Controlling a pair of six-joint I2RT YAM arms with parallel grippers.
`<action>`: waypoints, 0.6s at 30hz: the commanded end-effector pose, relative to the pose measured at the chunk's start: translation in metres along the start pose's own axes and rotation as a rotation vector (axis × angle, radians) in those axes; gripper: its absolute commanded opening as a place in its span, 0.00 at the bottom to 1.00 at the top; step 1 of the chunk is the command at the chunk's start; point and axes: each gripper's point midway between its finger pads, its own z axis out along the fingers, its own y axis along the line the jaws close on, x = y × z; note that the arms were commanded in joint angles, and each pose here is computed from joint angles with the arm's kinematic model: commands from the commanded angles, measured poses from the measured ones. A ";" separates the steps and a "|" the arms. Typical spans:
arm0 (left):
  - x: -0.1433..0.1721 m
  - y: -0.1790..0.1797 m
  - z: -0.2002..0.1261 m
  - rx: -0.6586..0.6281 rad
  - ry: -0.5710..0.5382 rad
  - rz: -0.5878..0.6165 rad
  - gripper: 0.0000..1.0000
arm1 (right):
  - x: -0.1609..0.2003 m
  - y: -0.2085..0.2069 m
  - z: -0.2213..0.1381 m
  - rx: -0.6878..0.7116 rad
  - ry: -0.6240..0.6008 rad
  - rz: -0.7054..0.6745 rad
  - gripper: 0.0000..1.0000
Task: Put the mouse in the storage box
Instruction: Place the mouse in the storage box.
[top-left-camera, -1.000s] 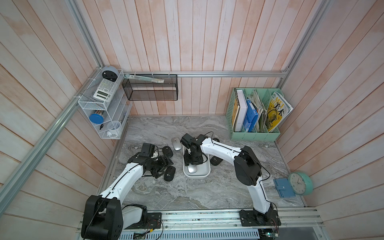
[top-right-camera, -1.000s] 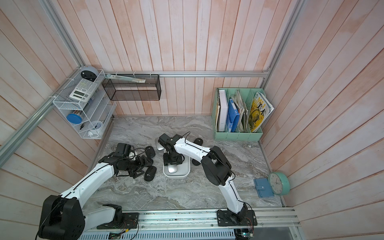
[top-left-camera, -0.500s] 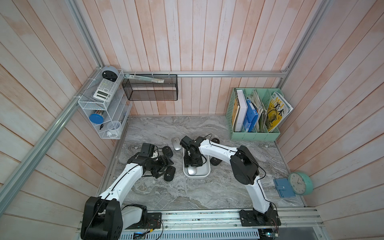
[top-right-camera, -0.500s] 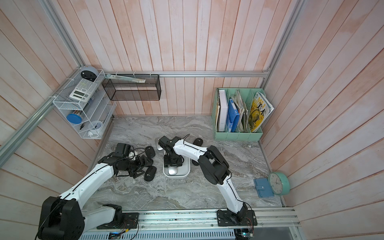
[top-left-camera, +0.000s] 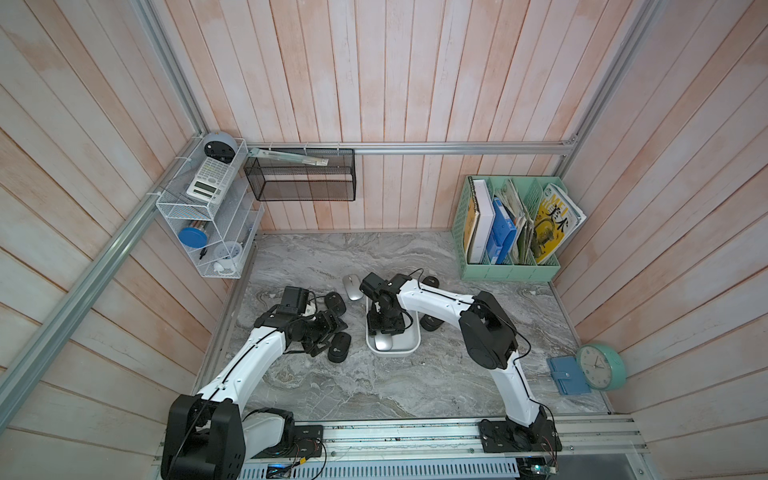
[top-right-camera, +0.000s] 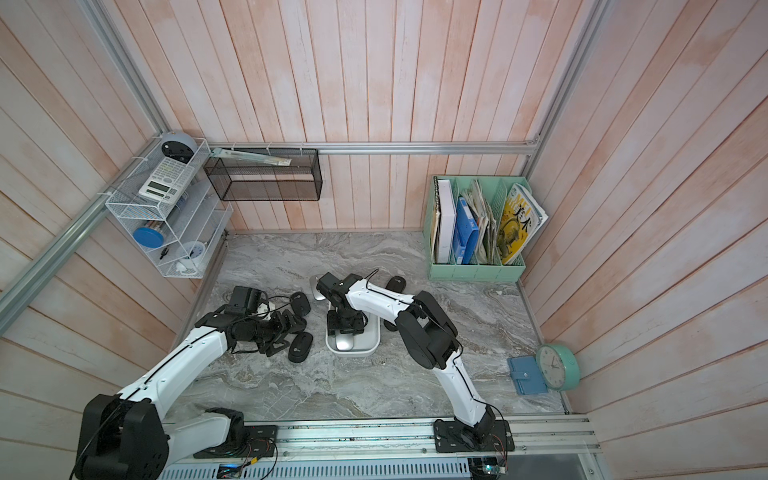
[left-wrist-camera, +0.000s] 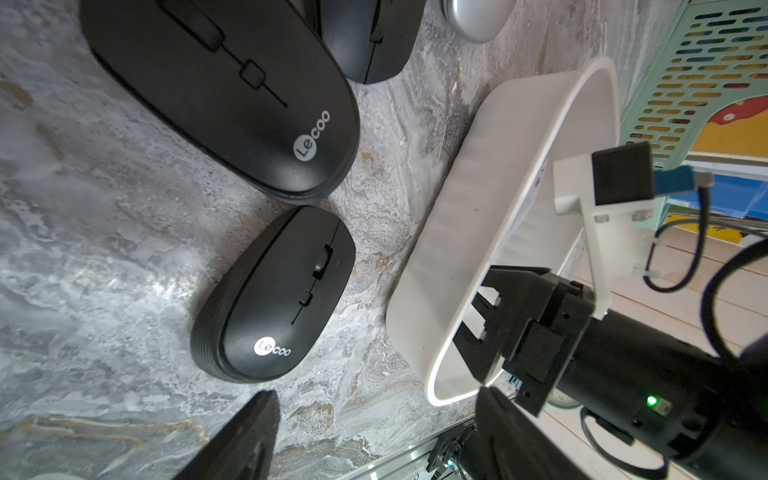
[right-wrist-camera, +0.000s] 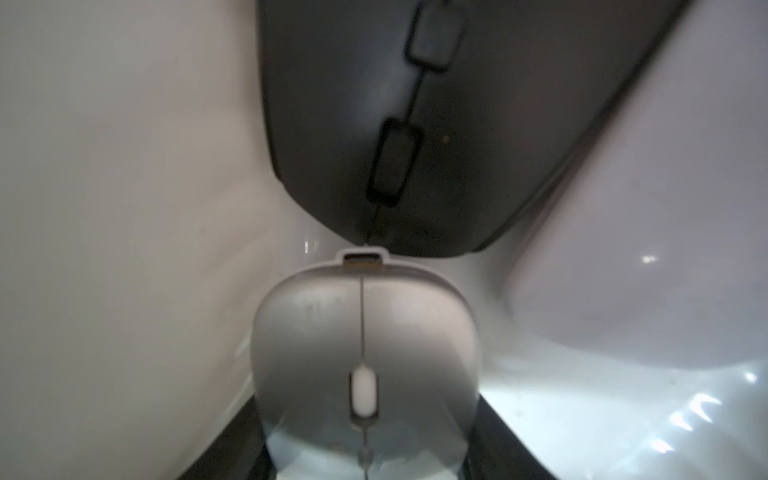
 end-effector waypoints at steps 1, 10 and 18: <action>0.004 -0.001 -0.002 0.018 0.008 0.005 0.80 | 0.007 -0.002 -0.002 0.022 0.013 -0.006 0.66; 0.008 -0.017 -0.013 0.077 -0.002 0.026 0.81 | 0.004 0.006 -0.039 0.009 -0.050 -0.060 0.76; 0.010 -0.022 -0.018 0.074 -0.011 0.037 0.81 | -0.006 0.001 -0.085 0.028 -0.151 -0.066 0.76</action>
